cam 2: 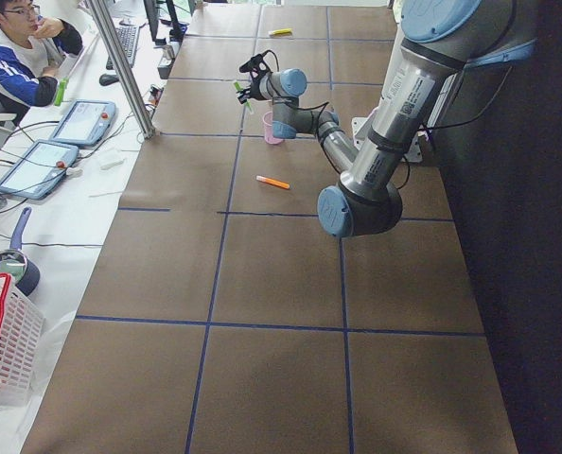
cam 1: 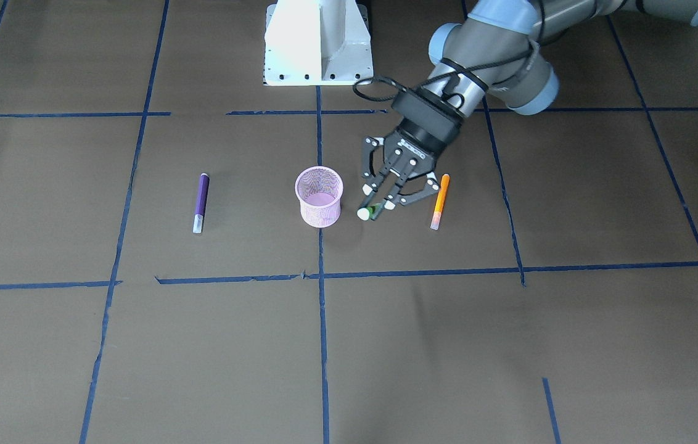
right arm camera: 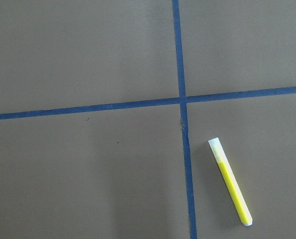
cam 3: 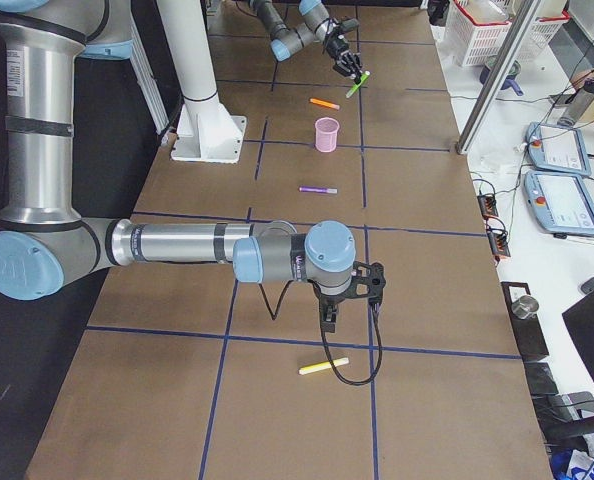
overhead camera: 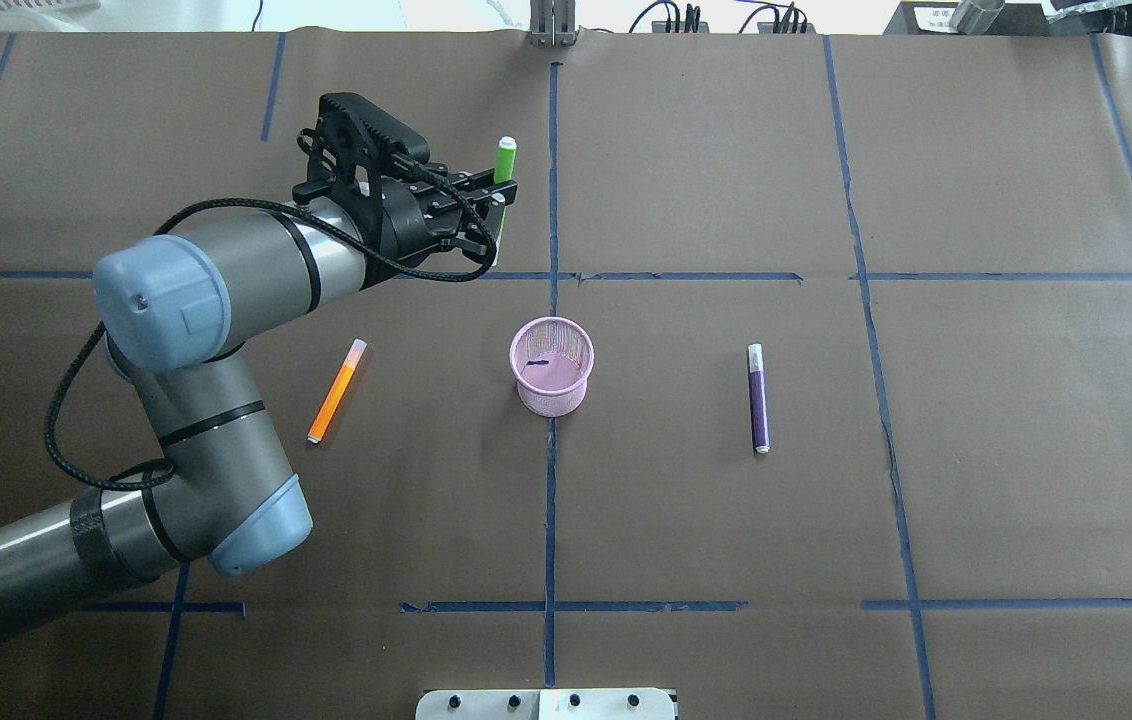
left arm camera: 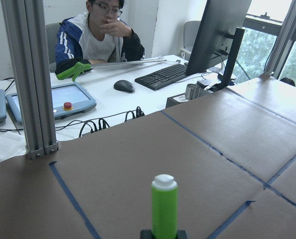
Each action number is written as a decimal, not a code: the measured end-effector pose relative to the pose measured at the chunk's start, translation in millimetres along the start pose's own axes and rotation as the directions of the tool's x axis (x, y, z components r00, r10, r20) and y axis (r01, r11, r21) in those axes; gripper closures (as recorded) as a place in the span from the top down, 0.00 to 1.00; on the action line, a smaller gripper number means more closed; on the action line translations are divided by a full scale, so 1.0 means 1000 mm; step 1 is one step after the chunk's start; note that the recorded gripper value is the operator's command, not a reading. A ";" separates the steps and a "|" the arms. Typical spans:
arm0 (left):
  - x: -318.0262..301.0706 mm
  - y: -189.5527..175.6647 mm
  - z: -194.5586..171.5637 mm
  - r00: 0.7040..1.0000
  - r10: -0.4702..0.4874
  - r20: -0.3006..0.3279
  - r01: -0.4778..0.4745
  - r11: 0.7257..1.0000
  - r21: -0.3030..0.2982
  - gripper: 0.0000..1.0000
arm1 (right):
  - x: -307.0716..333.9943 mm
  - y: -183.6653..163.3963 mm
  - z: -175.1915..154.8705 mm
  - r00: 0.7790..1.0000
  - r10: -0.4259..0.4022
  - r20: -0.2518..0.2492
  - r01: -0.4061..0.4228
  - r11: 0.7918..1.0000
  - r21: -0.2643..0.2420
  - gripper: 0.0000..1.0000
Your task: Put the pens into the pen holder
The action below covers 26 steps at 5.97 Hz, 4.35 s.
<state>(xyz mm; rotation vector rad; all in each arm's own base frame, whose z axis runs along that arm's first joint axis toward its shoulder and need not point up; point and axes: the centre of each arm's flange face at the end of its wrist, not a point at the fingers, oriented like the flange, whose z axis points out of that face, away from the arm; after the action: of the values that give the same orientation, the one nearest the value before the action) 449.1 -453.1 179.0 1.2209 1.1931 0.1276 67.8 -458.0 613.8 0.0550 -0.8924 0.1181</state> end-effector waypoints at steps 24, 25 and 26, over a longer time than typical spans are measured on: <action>-0.124 -0.024 0.013 0.981 -0.094 0.172 0.148 0.930 -0.337 1.00 | 0.099 -0.023 0.144 0.933 -0.348 -0.092 0.342 0.936 -0.079 1.00; -0.125 -0.023 0.012 0.981 -0.090 0.172 0.145 0.930 -0.339 1.00 | 0.092 -0.029 0.154 0.935 -0.344 -0.090 0.337 0.937 -0.088 1.00; -0.126 -0.023 0.012 0.981 -0.089 0.171 0.143 0.930 -0.338 1.00 | 0.083 -0.033 0.165 0.935 -0.344 -0.089 0.336 0.937 -0.095 1.00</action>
<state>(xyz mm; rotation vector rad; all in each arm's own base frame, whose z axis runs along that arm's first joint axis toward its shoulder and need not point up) 391.5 -550.8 238.9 0.8304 1.0524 0.1472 -3.6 -500.2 782.2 0.1286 -0.7697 -0.2364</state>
